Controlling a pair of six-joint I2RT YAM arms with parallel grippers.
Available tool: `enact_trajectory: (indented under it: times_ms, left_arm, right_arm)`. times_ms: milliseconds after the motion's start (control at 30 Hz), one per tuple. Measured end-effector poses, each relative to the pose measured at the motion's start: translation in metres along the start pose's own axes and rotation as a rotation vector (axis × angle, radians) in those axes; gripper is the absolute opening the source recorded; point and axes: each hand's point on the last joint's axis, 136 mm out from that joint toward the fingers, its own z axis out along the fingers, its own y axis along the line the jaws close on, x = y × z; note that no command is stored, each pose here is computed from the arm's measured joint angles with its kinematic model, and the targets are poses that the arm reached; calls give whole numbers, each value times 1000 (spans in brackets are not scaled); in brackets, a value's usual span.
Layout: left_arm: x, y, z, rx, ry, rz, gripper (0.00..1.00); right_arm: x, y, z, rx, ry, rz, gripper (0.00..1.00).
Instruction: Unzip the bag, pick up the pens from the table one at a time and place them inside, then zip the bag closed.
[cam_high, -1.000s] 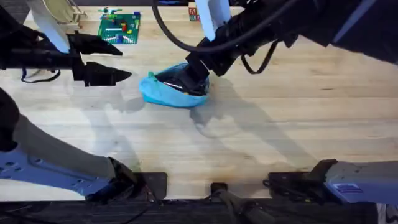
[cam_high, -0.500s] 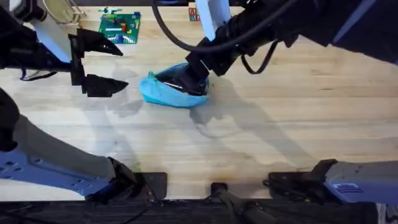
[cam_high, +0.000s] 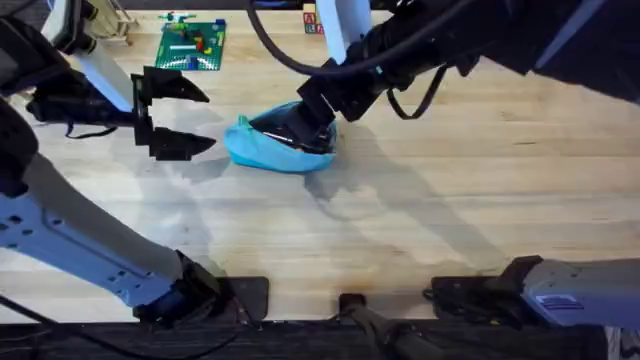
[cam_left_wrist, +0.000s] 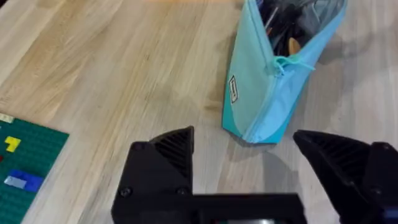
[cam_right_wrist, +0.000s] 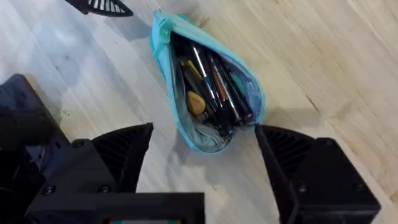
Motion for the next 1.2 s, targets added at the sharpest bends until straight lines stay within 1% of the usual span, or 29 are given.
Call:
enact_trajectory:
  times_ms: [167, 333, 433, 567, 1200]
  left_arm:
    - [8, 2, 9, 20, -21, -27, 993]
    - [14, 0, 29, 79, -32, -45, 993]
    - [16, -1, 39, 104, -30, -31, 993]
    - [12, 2, 47, 109, -33, 6, 993]
    - [8, 4, 48, 97, -56, 6, 993]
  right_arm:
    - [0, 0, 0, 0, 1, 13, 996]
    - [0, 0, 0, 0, 0, 21, 995]
    - [0, 0, 0, 0, 0, 23, 997]
    - [0, 0, 0, 0, 0, 23, 997]
    - [0, 0, 0, 0, 0, 23, 997]
